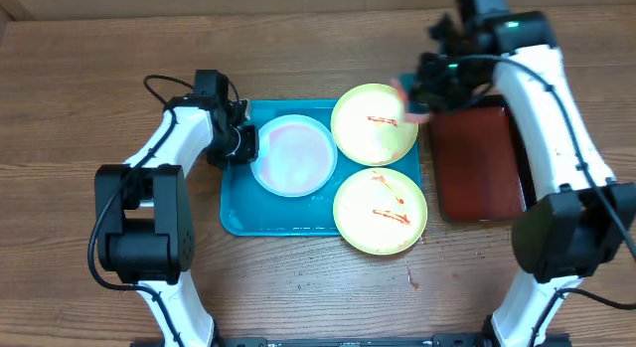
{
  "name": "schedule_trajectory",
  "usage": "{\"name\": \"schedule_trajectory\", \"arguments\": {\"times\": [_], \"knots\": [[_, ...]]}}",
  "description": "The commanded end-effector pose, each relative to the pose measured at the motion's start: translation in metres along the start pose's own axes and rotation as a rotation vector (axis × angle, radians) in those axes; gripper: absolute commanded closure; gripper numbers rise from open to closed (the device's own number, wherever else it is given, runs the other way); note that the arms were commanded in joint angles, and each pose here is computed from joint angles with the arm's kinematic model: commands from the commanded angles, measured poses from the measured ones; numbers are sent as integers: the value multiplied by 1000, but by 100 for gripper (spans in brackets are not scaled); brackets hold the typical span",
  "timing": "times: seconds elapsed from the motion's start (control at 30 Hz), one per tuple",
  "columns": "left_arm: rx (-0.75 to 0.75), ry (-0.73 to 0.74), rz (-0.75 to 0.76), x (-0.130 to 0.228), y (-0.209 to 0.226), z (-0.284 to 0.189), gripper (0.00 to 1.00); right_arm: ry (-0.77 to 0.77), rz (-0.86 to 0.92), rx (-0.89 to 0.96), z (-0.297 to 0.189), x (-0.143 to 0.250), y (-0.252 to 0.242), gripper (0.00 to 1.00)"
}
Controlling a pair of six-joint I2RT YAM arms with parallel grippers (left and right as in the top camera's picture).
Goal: Clean dirty plates on tray and stack at the side
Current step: 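Return the sponge with right gripper to the water tray, then lift the white plate with left gripper off the teal tray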
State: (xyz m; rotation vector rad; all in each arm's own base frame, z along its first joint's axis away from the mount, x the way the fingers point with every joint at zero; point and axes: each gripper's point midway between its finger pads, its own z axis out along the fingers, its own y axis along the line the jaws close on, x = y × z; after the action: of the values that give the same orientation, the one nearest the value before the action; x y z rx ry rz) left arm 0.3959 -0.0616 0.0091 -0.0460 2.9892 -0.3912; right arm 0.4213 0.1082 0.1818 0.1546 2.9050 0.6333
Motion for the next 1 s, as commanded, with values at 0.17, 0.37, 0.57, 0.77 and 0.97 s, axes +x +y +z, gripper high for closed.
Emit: {"name": "schedule_trajectory", "arguments": {"times": [0.17,0.37,0.57,0.77,0.97], "knots": [[-74,-20,13,-9,11,-2,96,-15,141,210,-24,3,-80,96],[-199,-79,9,-25,23,-42,96,7,179,220,-21,8,-96,96],[-261,-237,0,-42,19,-106,96,12,181,220,-19,10,-97,96],[-371,-409,-11,-44,18,-176,96,12,181,221,-19,10,-97,96],[-604,-524,-79,-34,32,-224,95,9,179,220,-19,9,-97,96]]}}
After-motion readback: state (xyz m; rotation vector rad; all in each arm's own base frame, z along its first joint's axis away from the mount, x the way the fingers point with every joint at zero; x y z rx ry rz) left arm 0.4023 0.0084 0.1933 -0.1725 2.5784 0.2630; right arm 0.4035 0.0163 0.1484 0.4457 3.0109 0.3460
